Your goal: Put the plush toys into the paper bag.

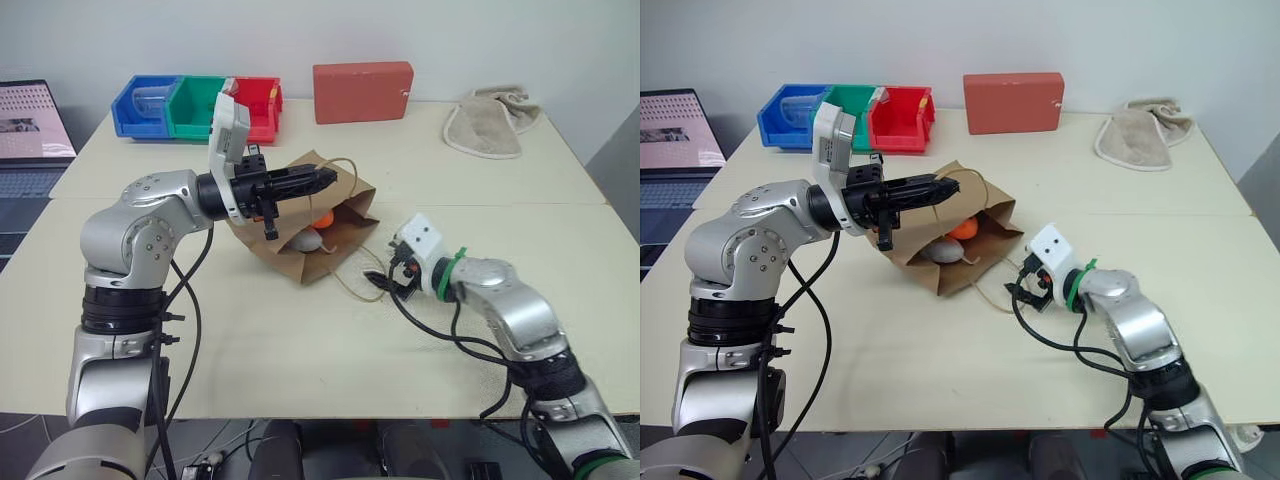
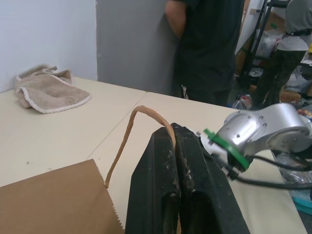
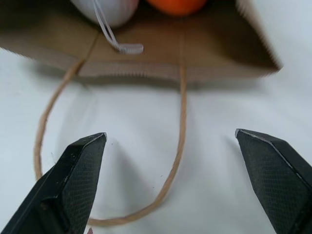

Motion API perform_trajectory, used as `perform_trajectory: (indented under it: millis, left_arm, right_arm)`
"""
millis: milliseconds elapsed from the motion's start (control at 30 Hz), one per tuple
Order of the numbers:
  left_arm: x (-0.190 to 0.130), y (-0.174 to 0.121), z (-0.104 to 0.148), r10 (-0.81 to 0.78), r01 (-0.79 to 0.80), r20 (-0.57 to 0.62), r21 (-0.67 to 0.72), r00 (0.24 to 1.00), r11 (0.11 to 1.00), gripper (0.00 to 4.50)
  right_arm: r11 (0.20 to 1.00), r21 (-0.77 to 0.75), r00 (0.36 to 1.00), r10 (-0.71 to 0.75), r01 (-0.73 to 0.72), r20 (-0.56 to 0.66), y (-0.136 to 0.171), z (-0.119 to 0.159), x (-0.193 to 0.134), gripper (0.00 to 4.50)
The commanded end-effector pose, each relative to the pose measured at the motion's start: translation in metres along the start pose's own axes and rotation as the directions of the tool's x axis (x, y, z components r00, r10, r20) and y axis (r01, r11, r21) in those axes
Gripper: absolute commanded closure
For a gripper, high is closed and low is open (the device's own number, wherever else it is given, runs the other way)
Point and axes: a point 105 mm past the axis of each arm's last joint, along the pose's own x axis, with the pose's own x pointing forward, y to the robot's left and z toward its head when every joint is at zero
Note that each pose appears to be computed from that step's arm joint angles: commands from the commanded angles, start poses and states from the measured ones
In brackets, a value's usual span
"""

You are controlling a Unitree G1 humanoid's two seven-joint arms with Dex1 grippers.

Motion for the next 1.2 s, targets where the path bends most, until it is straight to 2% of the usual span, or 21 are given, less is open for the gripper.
perform_trajectory:
  millis: [33, 367, 533, 633, 800, 900, 967, 1200]
  left_arm:
    - [-0.004, -0.001, 0.018, 0.008, -0.011, 0.034, 0.069, 0.999, 0.998, 4.50]
    - [-0.010, -0.001, 0.016, 0.036, -0.037, 0.028, 0.070, 0.999, 0.997, 4.50]
    - [-0.009, 0.002, 0.022, 0.037, -0.040, 0.047, 0.072, 0.998, 0.997, 4.50]
    - [-0.007, 0.005, 0.035, 0.030, -0.036, 0.112, 0.052, 0.993, 0.998, 4.50]
    - [0.008, 0.017, 0.044, 0.033, -0.039, 0.187, 0.030, 0.982, 0.999, 4.50]
    - [0.016, 0.026, 0.045, 0.043, -0.046, 0.212, 0.009, 0.976, 0.999, 4.50]
    - [0.026, 0.037, 0.034, 0.064, -0.059, 0.208, -0.031, 0.976, 0.998, 4.50]
    - [0.043, 0.043, 0.015, 0.059, -0.050, 0.156, -0.065, 0.986, 0.997, 4.50]
  right_arm:
    - [0.999, -0.043, 0.999, -0.002, 0.004, 0.036, -0.002, 0.011, 0.001, 0.63]
    - [0.983, 0.158, 0.994, 0.083, -0.093, 0.069, 0.006, 0.012, -0.001, 4.43]
    - [0.959, 0.250, 0.979, 0.090, -0.135, 0.181, 0.000, 0.042, -0.022, 4.47]
    - [0.930, 0.306, 0.941, 0.101, -0.204, 0.322, -0.009, 0.082, -0.058, 4.47]
    - [0.917, 0.319, 0.914, 0.103, -0.241, 0.393, -0.022, 0.118, -0.103, 4.47]
    - [0.913, 0.339, 0.913, 0.077, -0.226, 0.400, -0.032, 0.127, -0.112, 4.47]
    - [0.907, 0.364, 0.914, 0.049, -0.209, 0.402, -0.040, 0.132, -0.111, 4.47]
    - [0.879, 0.459, 0.934, -0.049, -0.129, 0.355, -0.057, 0.125, -0.093, 4.47]
